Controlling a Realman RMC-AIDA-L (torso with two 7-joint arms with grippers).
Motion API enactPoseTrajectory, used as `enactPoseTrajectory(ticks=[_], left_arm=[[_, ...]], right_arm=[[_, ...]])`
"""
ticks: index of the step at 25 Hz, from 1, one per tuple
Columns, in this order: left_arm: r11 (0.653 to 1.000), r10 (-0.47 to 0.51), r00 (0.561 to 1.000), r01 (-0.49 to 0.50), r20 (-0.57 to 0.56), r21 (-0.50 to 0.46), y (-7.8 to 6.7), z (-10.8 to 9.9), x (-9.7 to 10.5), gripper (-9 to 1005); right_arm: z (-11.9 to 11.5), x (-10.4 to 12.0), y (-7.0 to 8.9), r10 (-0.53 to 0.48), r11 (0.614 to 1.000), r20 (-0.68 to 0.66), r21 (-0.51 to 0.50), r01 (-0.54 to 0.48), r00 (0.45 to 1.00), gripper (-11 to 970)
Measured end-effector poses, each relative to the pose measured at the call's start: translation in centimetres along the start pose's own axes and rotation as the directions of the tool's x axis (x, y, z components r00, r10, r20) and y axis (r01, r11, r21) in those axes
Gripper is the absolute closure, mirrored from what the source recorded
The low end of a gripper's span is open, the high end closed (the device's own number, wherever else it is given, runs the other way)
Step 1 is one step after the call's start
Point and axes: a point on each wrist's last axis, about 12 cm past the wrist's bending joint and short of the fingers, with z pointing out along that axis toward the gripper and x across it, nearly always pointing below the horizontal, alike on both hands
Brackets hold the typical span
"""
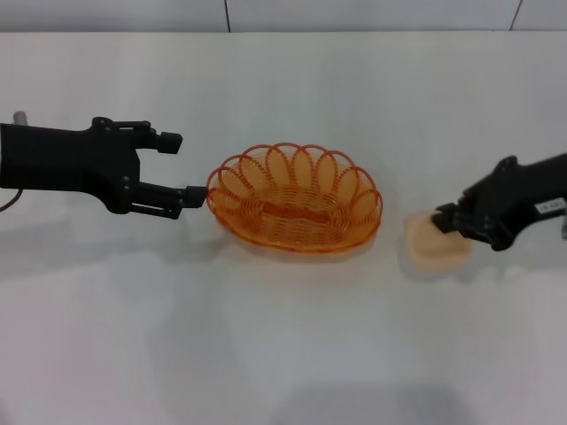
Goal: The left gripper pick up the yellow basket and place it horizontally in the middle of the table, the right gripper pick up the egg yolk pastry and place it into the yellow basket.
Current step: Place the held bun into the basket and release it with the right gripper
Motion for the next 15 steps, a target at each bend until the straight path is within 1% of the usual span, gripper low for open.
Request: enactPoseTrajectory(ticks=[4, 6, 10, 15], left_arm=[[1.000, 0.000, 1.000, 0.000, 0.000, -0.001, 0.0, 0.0, 0.1, 110], [1.000, -0.001, 1.000, 0.001, 0.001, -0.001, 0.0, 0.0, 0.1, 110], [1.000, -0.001, 1.000, 0.001, 0.002, 0.000, -0.1, 0.0, 0.1, 110], [1.000, 0.007, 1.000, -0.007, 0.015, 0.003, 0.0, 0.1, -0.2, 110]], right_arm=[[0.3, -1.7, 0.4, -0.037, 0.999, 0.015, -0.004, 0.037, 0.999, 930], [1.0, -2.9, 0.6, -0.065, 0.998, 0.023, -0.007, 0.065, 0.998, 929], [2.4, -4.7, 0.7, -0.105, 0.994, 0.040, 0.008, 0.104, 0.994, 928], [3.9, -6.0, 0.7, -0.116, 0.993, 0.085, 0.010, 0.115, 0.990, 926]])
